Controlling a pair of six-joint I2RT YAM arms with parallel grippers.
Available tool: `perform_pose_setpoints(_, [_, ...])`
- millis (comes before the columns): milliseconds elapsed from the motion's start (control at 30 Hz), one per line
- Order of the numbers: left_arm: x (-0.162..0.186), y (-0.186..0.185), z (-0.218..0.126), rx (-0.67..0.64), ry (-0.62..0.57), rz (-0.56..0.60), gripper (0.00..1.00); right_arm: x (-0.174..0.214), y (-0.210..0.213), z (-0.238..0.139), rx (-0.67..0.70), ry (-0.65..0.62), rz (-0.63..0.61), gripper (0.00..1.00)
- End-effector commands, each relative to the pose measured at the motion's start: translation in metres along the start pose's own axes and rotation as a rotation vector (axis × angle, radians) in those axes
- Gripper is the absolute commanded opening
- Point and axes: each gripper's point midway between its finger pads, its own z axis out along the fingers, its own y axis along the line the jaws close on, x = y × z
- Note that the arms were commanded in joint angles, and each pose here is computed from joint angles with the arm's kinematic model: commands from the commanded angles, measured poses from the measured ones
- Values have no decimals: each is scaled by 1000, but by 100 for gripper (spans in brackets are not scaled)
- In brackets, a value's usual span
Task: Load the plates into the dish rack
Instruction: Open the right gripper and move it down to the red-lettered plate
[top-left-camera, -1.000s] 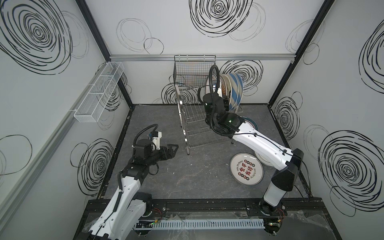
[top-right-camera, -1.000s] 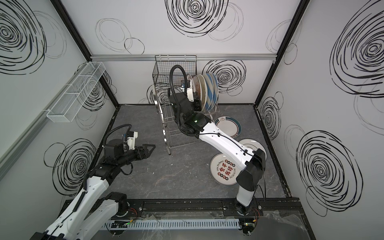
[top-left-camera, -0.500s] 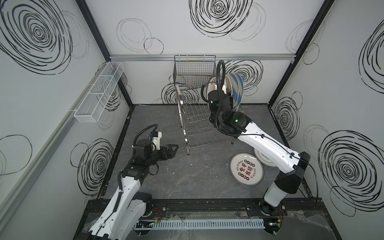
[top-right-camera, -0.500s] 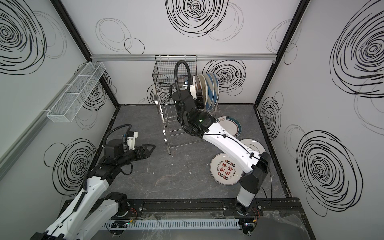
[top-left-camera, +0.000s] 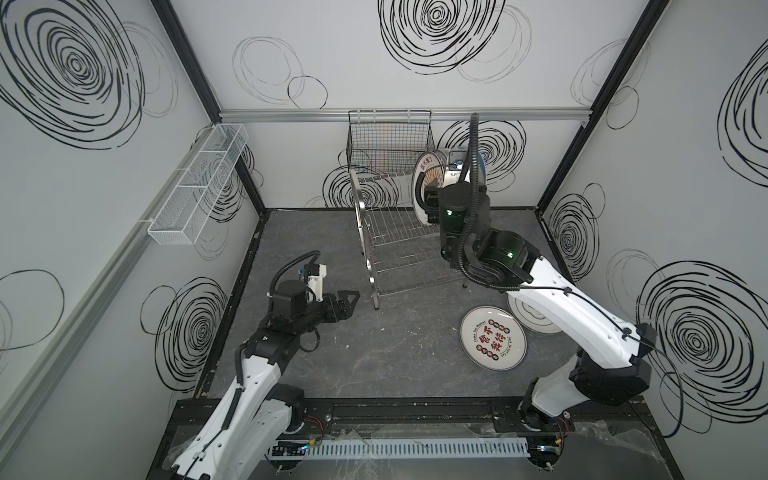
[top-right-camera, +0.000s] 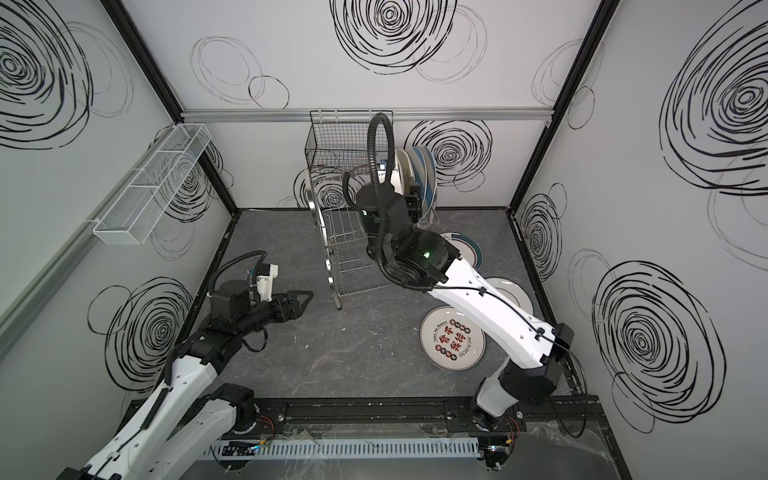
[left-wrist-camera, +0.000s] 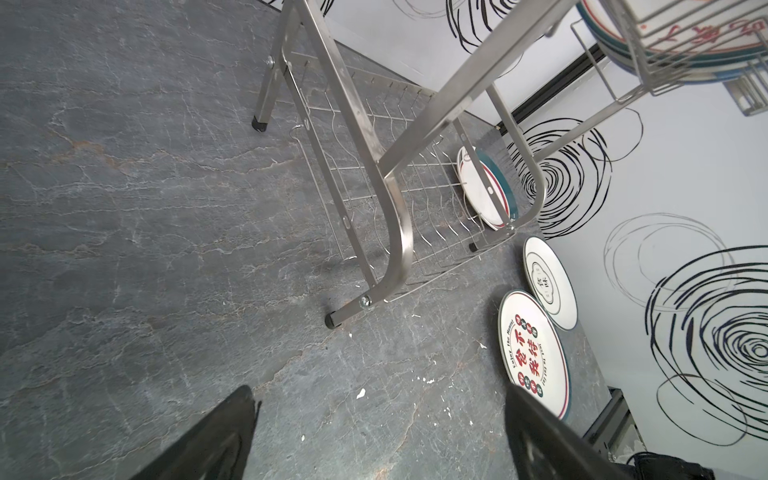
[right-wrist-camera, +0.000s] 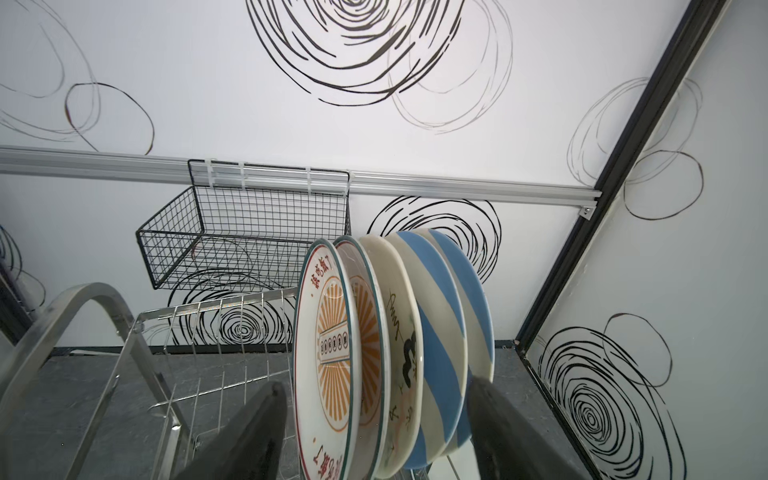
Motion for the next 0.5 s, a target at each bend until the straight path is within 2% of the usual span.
perform_pose_setpoints(0, [-4,-3,-4,-31,-32,50,96,-5,-9,-21,-81,25,22,78])
perform_pose_setpoints(233, [19,-21,-1,-49,25,112,96,33,4,-65,-445,155,72,88])
perform_pose_setpoints(367, [34,-30,-2,-68,60,141,96,87,-3,-87,-526,309,99,94])
perform_pose_setpoints(467, [42,-35,-7,-88,77,141,96,143,-8,-98,-528,455,83,99])
